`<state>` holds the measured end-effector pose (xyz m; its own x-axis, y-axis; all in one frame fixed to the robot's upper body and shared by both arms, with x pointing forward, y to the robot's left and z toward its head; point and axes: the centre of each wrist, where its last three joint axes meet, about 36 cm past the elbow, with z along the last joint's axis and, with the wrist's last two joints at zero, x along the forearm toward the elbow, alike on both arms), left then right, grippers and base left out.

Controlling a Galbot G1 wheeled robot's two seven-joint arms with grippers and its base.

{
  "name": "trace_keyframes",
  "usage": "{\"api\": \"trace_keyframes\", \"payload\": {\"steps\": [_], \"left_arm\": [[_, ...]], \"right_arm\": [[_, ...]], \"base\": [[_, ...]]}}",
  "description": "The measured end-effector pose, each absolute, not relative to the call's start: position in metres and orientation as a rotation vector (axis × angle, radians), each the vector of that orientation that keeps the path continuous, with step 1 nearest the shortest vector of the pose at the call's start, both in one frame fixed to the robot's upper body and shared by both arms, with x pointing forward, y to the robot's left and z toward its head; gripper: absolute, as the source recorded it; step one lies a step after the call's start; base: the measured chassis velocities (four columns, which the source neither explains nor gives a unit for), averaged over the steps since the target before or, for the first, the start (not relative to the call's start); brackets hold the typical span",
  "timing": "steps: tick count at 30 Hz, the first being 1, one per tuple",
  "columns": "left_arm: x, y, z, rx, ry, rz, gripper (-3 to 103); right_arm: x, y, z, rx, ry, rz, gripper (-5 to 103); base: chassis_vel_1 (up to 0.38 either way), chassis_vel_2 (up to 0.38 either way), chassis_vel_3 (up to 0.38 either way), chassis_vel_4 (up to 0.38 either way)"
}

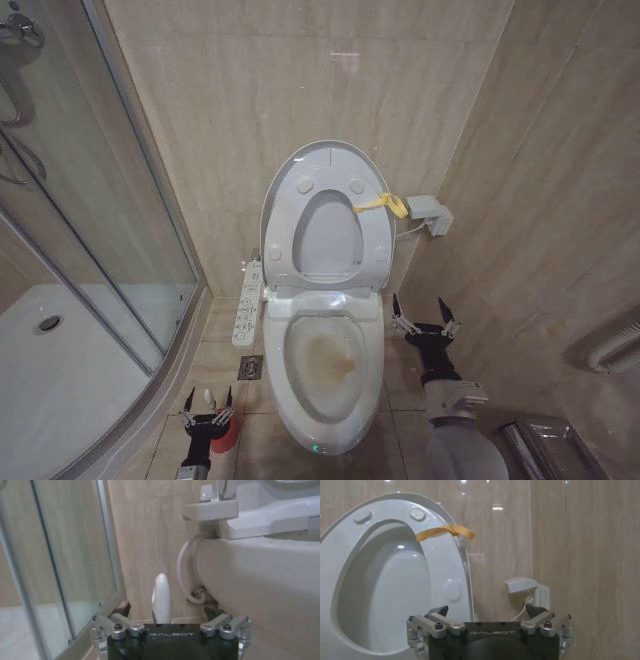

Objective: Open the toilet lid, clean the toilet bowl with a toilet brush, close the toilet lid, and flush.

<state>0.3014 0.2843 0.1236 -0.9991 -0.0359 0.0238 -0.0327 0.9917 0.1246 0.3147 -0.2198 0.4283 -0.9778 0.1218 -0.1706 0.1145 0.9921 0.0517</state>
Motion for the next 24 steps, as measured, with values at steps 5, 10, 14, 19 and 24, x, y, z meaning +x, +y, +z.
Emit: {"api": "trace_keyframes", "payload": {"steps": [5, 10, 14, 19, 24], "left_arm": [[0.304, 0.288, 0.120, 0.022, -3.109, -0.200, 94], [0.302, 0.288, 0.118, 0.003, -3.115, -0.201, 68], [0.297, 0.288, 0.118, 0.005, -3.116, -0.200, 68], [0.290, 0.287, 0.119, 0.001, -3.120, -0.201, 40], [0.289, 0.289, 0.121, -0.007, -3.134, -0.220, 21]], "right_arm": [[0.315, -0.220, 0.428, 0.177, 2.961, 0.062, 100], [0.315, -0.220, 0.428, 0.177, 2.961, 0.062, 100], [0.315, -0.220, 0.428, 0.177, 2.961, 0.062, 100], [0.315, -0.220, 0.428, 0.177, 2.961, 0.062, 100], [0.315, -0.220, 0.428, 0.177, 2.961, 0.062, 100]], "base": [[0.000, 0.000, 0.000, 0.000], [0.000, 0.000, 0.000, 0.000], [0.000, 0.000, 0.000, 0.000], [0.000, 0.000, 0.000, 0.000], [0.000, 0.000, 0.000, 0.000]]}}
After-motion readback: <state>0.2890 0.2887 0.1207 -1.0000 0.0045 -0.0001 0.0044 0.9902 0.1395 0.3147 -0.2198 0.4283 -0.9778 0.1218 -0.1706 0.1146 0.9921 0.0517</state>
